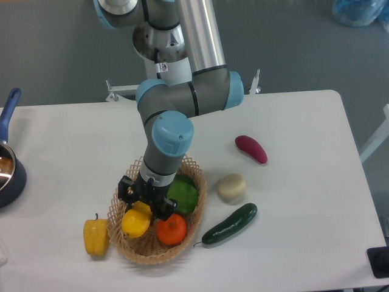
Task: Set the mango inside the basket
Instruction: 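Lower the mango into the basket beside the orange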
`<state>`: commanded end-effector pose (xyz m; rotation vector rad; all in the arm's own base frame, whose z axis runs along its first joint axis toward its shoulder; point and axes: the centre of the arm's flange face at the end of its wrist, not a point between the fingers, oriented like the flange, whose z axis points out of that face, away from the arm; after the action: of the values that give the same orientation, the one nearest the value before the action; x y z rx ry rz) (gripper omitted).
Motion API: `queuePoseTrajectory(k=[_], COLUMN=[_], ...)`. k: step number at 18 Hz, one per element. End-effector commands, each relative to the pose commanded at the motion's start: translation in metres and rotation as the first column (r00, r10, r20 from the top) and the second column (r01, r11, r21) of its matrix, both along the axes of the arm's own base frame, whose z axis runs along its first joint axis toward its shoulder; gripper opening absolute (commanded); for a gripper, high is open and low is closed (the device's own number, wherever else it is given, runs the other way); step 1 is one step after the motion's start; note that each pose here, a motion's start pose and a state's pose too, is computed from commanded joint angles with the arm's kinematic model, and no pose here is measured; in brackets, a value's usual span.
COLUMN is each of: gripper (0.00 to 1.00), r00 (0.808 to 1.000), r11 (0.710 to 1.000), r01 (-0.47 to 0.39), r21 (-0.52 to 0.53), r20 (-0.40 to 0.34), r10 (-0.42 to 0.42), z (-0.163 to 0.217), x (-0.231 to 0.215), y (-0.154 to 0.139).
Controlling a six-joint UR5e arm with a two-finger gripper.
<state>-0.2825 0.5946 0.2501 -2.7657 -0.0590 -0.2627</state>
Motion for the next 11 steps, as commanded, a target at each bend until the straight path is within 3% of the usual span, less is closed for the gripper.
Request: queuePoseTrajectory(k=[9, 11], gripper=[0.21, 0.21], r00=[1.000, 1.000], r11=[1.000, 1.000], r01=[-0.014, -0.011], r21=[0.014, -0.005], r20=[-0.005, 0.006], r10=[0.014, 0.011], z=[0.006, -0.007], x=[-0.003, -0.001], y=[0.016, 0.015])
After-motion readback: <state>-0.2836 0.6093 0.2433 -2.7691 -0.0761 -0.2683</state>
